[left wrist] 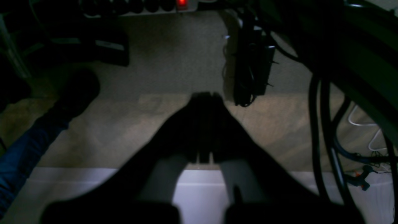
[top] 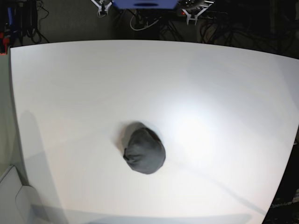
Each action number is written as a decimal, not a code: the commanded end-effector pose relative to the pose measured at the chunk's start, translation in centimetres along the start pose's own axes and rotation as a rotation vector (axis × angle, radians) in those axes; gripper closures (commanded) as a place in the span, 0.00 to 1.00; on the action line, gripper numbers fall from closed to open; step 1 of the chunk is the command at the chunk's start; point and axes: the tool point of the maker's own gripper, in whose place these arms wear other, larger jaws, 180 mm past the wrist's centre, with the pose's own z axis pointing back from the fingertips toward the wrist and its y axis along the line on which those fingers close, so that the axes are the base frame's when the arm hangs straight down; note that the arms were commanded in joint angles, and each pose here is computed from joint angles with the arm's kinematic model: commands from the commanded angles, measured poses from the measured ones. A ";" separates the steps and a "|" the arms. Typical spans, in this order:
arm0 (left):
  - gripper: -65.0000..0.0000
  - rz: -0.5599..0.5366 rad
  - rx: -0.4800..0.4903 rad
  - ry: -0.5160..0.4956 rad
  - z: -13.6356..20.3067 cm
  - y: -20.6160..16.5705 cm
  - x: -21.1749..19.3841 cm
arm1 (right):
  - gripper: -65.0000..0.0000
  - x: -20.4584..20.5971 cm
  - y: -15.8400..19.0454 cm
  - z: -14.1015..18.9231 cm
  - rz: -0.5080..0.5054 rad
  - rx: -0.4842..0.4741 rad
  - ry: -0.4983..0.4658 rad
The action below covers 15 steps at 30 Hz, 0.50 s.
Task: Layout the t-shirt on the table in an organized manner, then fold the t-shirt properly
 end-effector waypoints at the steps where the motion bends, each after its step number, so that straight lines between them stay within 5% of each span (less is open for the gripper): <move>1: 1.00 -0.003 0.003 0.007 0.0 0.1 -0.4 | 1.00 -0.4 -0.2 0.0 -0.004 0.002 0.007; 6: 1.00 0.001 0.004 0.027 0.1 0.2 -2.4 | 1.00 -1.4 -1.1 0.1 -0.001 -0.011 0.001; 15: 1.00 -0.010 0.020 -0.088 1.5 1.7 -3.5 | 1.00 -3.4 -4.0 1.7 0.018 -0.055 -0.078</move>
